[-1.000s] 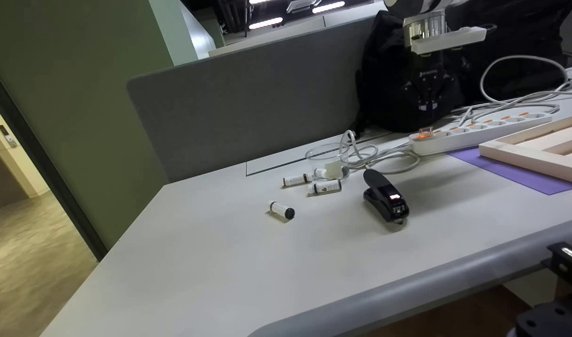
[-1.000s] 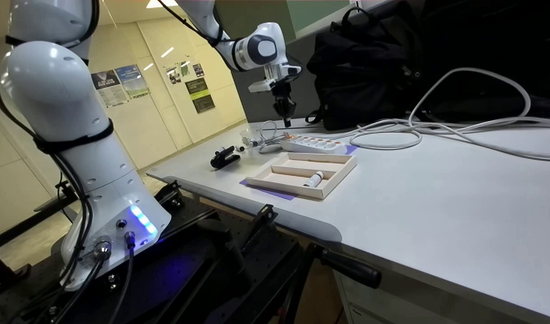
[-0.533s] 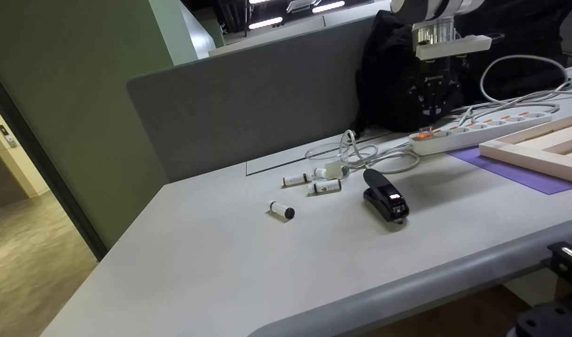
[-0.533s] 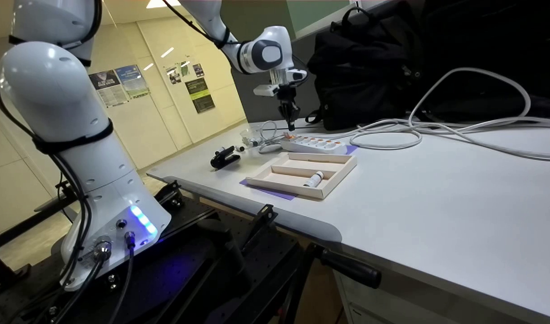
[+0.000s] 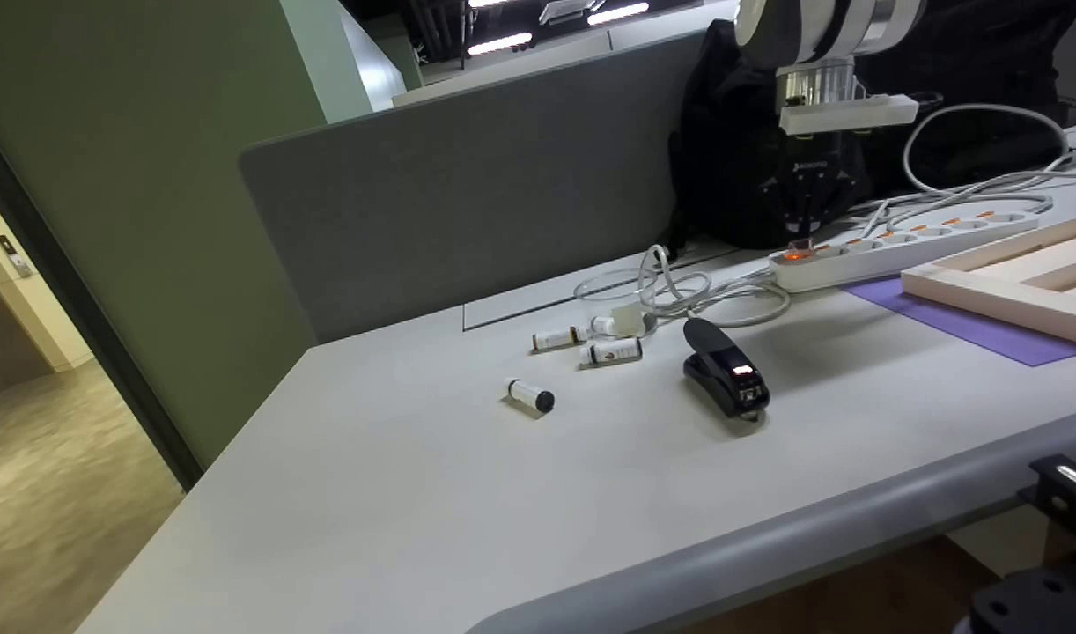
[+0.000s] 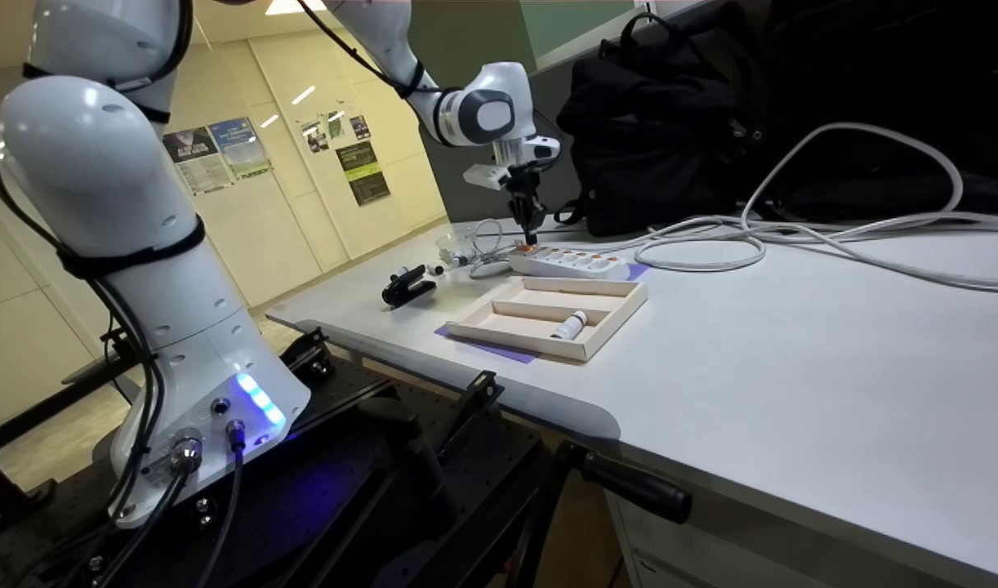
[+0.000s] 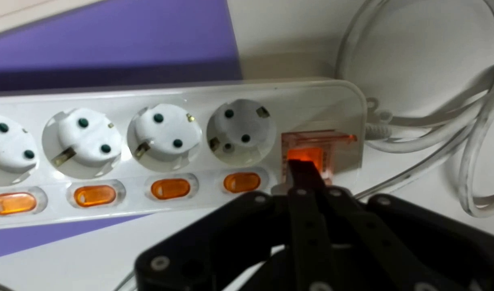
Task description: Switch off the third switch from the left as well as the main switch
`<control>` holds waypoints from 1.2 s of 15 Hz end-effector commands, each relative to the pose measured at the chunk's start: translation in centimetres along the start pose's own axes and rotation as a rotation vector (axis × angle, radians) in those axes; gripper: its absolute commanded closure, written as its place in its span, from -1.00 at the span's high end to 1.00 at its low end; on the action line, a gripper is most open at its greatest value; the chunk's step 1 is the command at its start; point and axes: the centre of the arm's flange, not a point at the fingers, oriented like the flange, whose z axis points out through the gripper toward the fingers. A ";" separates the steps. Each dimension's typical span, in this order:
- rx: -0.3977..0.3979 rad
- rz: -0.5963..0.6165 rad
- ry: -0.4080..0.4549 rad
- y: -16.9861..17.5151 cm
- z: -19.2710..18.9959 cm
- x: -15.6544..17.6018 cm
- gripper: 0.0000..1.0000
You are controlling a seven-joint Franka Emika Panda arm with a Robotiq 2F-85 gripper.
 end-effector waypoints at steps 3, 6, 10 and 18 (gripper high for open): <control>0.043 -0.007 0.011 -0.6 0.7 0.7 -1.00; 0.037 -0.010 0.006 -0.5 1.5 0.6 -1.00; 0.009 -0.028 0.007 -0.7 2.5 0.4 -1.00; -0.134 -0.259 0.046 -4.6 4.2 -3.3 -1.00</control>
